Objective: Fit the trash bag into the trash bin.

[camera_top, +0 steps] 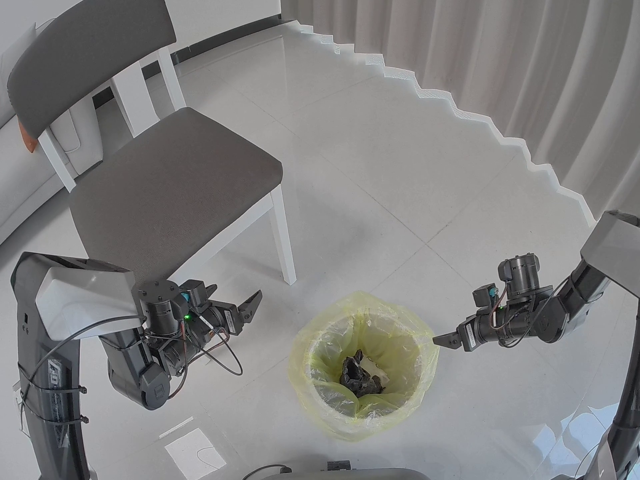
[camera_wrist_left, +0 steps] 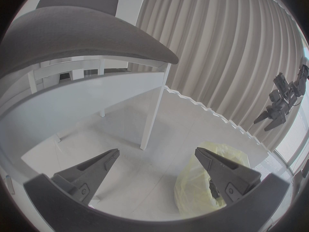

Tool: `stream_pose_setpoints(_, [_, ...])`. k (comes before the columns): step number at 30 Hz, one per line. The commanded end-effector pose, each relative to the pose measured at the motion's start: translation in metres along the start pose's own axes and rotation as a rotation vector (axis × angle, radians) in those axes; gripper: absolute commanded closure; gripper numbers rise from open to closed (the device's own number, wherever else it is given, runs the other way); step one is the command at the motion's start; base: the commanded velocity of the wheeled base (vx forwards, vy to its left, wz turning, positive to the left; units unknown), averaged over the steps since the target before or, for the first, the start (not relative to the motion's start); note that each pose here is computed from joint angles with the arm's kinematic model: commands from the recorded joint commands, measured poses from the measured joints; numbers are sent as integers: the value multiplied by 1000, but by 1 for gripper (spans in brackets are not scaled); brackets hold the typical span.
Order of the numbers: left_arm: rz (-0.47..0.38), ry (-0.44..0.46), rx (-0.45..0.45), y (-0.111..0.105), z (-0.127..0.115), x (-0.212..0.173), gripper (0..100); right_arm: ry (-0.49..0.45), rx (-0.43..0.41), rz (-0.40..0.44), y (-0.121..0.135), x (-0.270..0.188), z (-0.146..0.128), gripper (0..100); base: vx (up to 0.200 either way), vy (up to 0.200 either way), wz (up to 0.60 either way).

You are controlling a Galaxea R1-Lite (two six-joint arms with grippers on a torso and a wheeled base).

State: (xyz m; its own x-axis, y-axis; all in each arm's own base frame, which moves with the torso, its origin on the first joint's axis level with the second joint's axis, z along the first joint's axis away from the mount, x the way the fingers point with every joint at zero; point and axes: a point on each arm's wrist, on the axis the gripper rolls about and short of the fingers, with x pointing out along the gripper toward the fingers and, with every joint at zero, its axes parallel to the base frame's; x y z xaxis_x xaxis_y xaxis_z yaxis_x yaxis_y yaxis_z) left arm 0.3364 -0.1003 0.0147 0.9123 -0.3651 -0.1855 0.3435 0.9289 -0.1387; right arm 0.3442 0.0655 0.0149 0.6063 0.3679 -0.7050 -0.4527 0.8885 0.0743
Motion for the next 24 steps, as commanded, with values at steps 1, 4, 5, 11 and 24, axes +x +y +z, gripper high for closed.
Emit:
stream_pose_setpoints(1, [4,-1,-1,2,-3,0,0,59,5,24,2,28,-15,0,0,0,0])
stream_pose_setpoints(4, [5,5,-2,2,-5,-1,0,47,-5,74,5,36,-13,0,0,0,0])
stream_pose_setpoints(5, [3,12,-2,2,-6,-1,0,39,-6,87,5,36,-11,0,0,0,0])
stream_pose_setpoints(11, [7,11,-3,3,-6,-1,0,20,-16,97,7,39,-7,0,0,0,0])
stream_pose_setpoints(24, [15,13,-5,6,-5,-3,0,24,-13,98,7,39,-9,100,0,0,0])
